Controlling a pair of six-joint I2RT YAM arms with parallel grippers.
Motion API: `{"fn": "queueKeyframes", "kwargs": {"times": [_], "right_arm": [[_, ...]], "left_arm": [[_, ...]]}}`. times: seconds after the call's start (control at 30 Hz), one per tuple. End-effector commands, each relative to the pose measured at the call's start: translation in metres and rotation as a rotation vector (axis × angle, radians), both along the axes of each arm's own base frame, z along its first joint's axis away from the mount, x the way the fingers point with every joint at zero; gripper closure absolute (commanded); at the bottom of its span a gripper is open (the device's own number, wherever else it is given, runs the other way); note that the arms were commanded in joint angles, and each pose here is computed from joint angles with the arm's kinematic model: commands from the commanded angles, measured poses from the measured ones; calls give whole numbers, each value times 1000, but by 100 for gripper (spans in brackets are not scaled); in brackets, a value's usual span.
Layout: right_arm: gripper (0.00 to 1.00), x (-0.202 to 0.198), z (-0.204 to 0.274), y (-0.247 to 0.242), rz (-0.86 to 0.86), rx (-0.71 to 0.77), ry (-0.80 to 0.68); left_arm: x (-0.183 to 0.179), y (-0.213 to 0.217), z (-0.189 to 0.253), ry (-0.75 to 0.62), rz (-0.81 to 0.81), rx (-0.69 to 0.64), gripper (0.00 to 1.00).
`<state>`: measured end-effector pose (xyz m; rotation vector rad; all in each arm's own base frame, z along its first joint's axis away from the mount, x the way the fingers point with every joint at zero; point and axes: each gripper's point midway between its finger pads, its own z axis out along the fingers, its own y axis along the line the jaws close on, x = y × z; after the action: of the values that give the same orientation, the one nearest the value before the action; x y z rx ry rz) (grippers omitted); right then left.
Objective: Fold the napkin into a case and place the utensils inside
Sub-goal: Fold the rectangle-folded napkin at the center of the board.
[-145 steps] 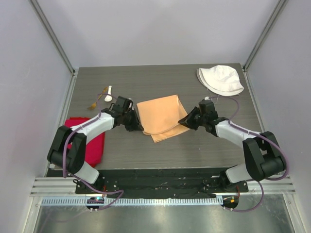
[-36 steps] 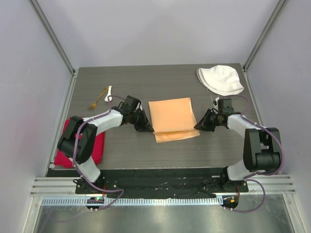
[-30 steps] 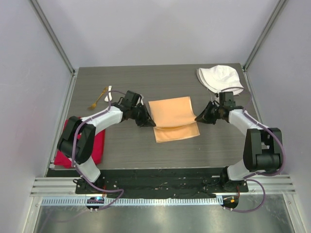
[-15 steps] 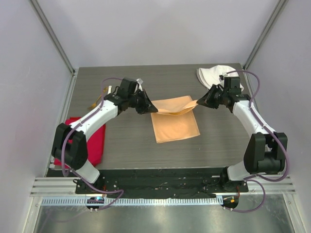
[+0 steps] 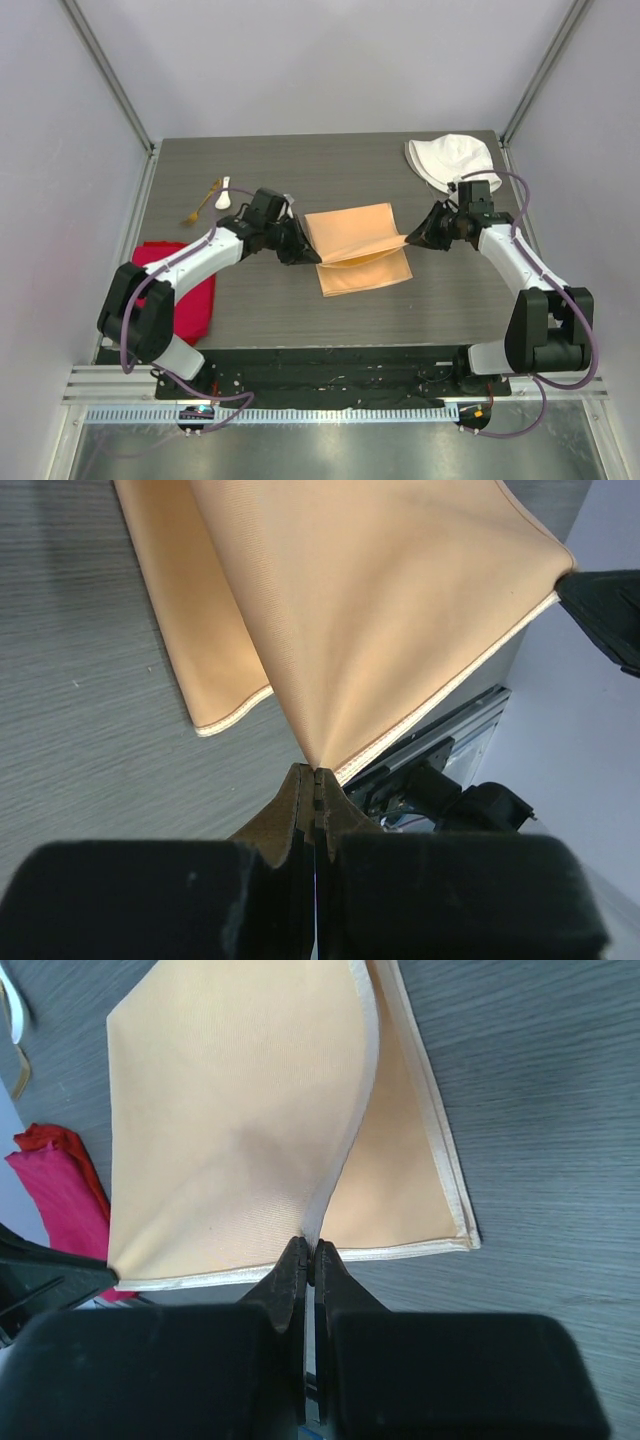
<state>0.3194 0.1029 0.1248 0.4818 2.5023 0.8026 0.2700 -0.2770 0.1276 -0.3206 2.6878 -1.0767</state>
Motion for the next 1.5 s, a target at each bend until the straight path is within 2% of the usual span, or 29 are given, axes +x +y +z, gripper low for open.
{"fn": "queueKeyframes", "kwargs": {"times": [0.0,0.37,0.8,1.47], "right_arm": [[99,-1,-9,-9,-9,-53,-15],[99,-12,-43,-12,-10,-68,47],[99,-10,-51,-22,-39,-124,55],[99,-20,-84,-26,-38,-146,124]], "left_arm": [[-3,-9,0,-25,-7,-13,100],[-19,1,-68,83,-2,79,100],[-24,-12,-71,84,-24,69,100],[-36,-4,-105,143,-31,136,100]]}}
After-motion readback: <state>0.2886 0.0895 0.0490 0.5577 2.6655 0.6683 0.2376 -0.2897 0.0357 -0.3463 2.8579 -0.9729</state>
